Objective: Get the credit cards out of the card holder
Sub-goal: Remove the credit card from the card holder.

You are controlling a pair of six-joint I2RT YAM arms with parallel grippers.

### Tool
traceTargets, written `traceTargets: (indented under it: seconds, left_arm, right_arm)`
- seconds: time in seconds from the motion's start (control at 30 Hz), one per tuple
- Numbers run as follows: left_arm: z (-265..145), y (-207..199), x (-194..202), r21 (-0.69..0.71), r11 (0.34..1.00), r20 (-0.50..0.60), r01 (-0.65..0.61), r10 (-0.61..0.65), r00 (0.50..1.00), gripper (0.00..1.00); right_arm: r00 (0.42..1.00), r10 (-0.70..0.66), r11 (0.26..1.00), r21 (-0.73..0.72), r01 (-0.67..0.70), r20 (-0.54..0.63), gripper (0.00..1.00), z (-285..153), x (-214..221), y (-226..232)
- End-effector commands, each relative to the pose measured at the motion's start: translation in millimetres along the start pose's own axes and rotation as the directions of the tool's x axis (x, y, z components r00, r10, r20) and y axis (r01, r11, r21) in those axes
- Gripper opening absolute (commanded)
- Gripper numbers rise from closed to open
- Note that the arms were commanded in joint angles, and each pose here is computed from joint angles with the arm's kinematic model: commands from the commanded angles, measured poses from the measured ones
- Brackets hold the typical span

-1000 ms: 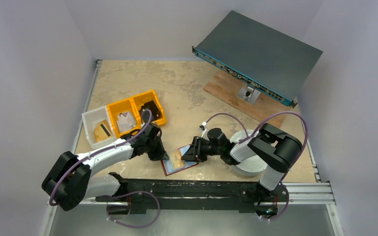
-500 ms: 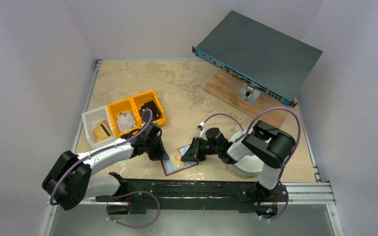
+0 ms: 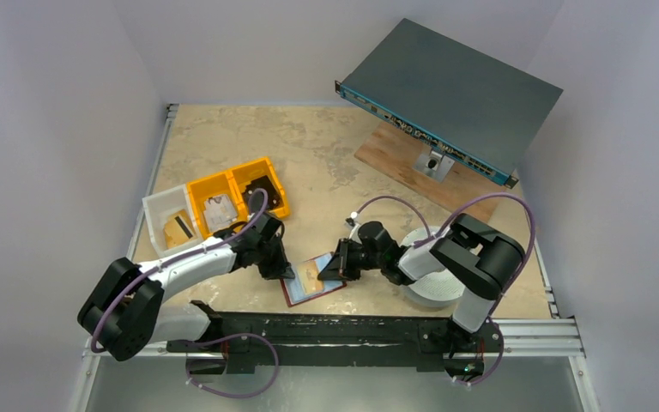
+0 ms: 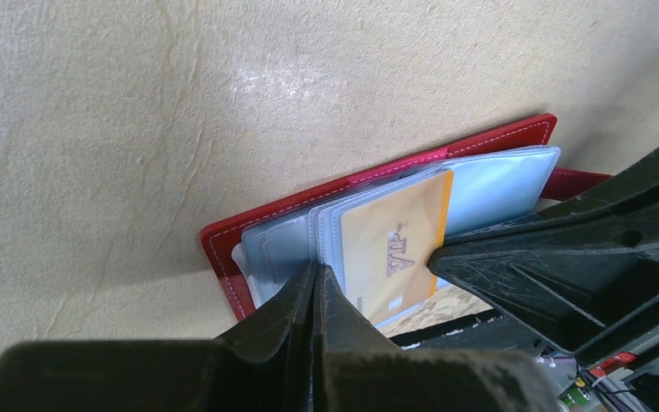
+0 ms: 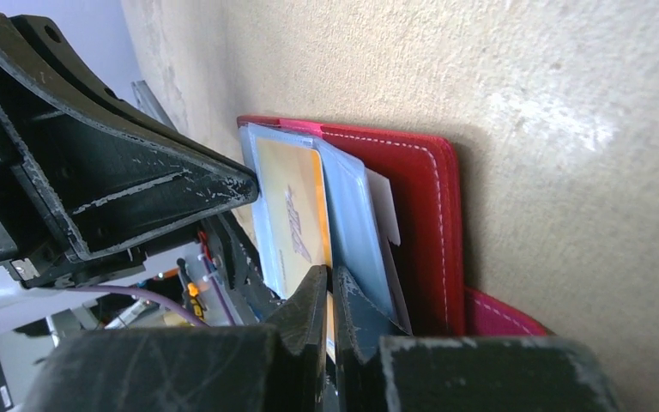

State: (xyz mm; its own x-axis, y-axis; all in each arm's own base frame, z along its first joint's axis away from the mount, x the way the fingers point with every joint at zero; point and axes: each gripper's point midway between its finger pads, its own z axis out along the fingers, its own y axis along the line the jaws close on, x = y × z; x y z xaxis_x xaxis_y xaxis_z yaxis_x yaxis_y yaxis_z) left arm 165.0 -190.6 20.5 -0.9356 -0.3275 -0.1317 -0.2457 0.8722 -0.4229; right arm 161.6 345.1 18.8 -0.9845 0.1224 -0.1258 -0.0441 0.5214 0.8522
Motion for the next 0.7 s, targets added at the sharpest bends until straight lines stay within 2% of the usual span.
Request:
traceTargets:
  seconds: [0.0, 0.23, 0.5, 0.67]
  left_arm:
    - [4, 53, 8, -0.209, 0.978, -0.017, -0.023, 0.020, 1.000, 0.00]
    - [3, 52, 6, -0.205, 0.978, -0.018, -0.025, 0.022, 1.000, 0.00]
    - [1, 51, 5, -0.196, 0.980, -0.015, -0.032, 0.030, 0.999, 0.00]
    - [-1, 51, 3, -0.196, 0.980, -0.008, -0.037, 0.036, 0.999, 0.00]
  right_arm:
    - [0.997, -0.027, 0.991, 0.135, 0.016, 0.077, 0.00, -10, -9, -25]
    - [0.992, -0.032, 0.979, 0.202, 0.007, 0.119, 0.00, -20, -14, -35]
    - [0.994, -0.035, 0.982, 0.189, 0.014, 0.104, 0.00, -20, -11, -34]
    - [0.990, -0.042, 0.977, 0.213, 0.013, 0.136, 0.00, -28, -15, -35]
